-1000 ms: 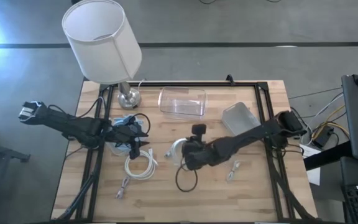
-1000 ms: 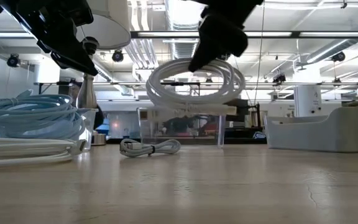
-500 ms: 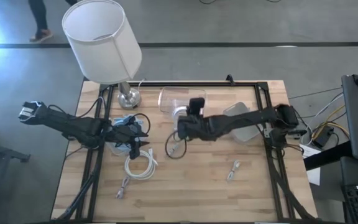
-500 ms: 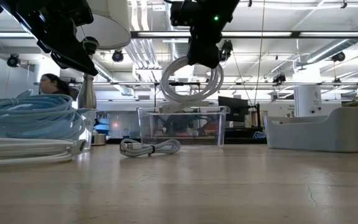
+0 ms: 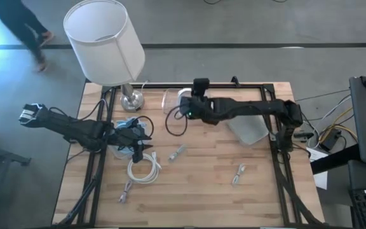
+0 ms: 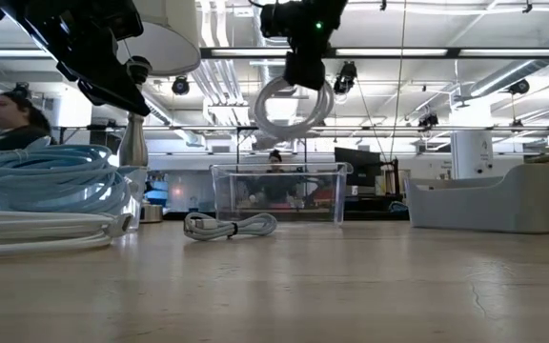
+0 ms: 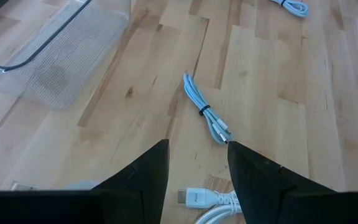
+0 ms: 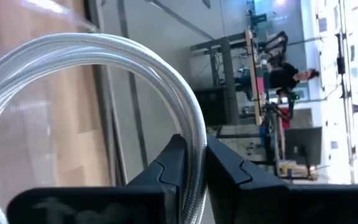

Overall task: Pick & Place USB Port
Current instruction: Put the right white HDMI cable into the transparent bin

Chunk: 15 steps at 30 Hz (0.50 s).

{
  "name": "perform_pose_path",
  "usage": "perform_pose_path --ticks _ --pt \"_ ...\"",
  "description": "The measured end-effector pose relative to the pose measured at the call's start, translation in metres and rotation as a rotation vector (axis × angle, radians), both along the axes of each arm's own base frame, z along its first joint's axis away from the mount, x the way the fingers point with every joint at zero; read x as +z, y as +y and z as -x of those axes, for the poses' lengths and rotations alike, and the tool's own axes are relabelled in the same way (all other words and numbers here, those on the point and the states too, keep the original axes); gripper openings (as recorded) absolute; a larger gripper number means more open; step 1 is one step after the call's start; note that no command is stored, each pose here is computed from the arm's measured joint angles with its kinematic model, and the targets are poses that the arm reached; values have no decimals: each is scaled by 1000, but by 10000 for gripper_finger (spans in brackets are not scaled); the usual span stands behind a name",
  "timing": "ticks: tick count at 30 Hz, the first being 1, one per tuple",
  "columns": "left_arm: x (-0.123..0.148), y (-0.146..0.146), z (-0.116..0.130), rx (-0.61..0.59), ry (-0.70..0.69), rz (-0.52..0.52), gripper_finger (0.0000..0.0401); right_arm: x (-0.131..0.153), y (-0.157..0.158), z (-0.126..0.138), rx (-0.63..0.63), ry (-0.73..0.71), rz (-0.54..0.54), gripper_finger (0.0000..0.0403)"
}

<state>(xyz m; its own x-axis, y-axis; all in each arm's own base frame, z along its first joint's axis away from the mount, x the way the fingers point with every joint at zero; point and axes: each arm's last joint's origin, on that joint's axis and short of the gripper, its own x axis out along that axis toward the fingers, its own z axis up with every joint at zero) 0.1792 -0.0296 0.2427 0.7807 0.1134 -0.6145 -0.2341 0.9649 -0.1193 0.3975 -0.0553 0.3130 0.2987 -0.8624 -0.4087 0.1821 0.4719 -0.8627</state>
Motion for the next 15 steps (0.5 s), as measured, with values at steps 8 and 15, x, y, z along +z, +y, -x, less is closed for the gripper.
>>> perform_pose_path --ticks 8,15 --pt "0 0 0 0 0 0 168 3 -44 2 -6 -155 -184 38" --pt "0 0 0 0 0 0 168 -43 -73 1 48 -139 -177 38"
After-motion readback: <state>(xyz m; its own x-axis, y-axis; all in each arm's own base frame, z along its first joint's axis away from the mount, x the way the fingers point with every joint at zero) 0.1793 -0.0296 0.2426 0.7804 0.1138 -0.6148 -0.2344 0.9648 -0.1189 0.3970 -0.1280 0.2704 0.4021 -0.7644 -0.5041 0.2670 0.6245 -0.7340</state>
